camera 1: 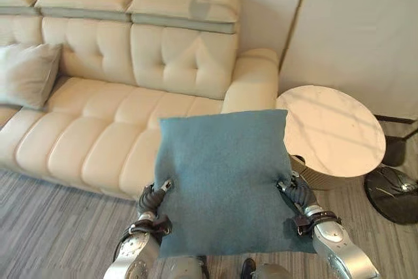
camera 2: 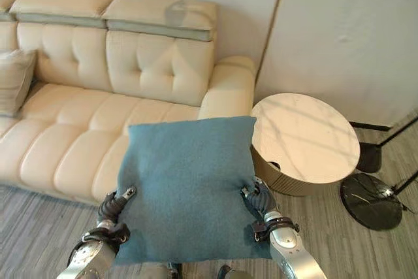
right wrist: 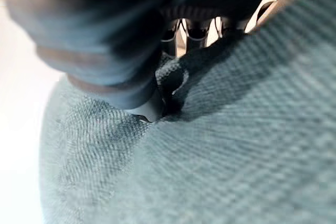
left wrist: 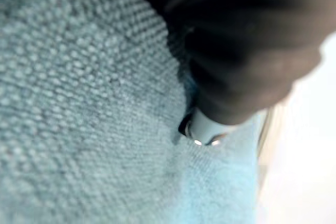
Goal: Pick up all the scattered cushions and arrange them neatly on the sofa.
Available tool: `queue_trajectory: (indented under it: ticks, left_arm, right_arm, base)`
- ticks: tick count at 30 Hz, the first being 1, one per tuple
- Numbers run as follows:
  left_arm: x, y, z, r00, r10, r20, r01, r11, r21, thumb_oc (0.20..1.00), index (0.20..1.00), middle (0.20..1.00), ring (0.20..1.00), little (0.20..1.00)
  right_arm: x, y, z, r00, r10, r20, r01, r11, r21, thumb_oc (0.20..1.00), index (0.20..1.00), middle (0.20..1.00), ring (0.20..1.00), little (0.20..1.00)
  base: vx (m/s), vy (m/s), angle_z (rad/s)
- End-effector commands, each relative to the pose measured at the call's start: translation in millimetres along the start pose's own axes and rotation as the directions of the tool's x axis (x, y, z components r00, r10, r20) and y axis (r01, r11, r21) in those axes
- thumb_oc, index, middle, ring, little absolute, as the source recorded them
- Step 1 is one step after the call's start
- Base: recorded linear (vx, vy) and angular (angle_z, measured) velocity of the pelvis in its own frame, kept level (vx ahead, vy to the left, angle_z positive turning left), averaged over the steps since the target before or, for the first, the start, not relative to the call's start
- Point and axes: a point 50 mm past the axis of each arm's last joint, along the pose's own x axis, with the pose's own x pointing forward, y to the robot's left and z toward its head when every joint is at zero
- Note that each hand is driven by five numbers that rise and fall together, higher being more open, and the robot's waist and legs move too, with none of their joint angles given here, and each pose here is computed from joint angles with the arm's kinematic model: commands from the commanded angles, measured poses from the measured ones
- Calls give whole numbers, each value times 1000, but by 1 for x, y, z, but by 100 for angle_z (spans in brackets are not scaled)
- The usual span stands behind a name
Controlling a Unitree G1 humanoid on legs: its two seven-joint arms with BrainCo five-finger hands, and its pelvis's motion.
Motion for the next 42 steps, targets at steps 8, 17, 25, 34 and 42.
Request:
queue_trajectory:
  ticks: [8,17,25,34,42]
  left_arm:
    - [-3,-21,32,973,-169,157,165,986,38,200,200,200,200,200]
    - [7,-21,43,966,-165,198,139,980,142,200,200,200,200,200]
    - [17,-22,43,966,-163,200,129,977,172,200,200,200,200,200]
    - [12,-24,37,970,-142,195,128,988,81,200,200,200,200,200]
    - [6,-10,29,983,-42,178,35,999,39,200,200,200,200,200]
  right_arm:
    - [9,29,52,957,105,270,-130,988,78,200,200,200,200,200]
    - [16,38,53,959,87,271,-112,990,81,200,200,200,200,200]
    - [19,32,49,966,70,248,-99,989,107,200,200,200,200,200]
    - [12,14,44,971,30,237,-60,991,121,200,200,200,200,200]
    - [13,18,30,984,40,174,-54,995,80,200,200,200,200,200]
  base:
    - [21,205,38]
    - [83,306,79]
    - [231,-31,37]
    - [273,-94,6]
    - [212,52,-86]
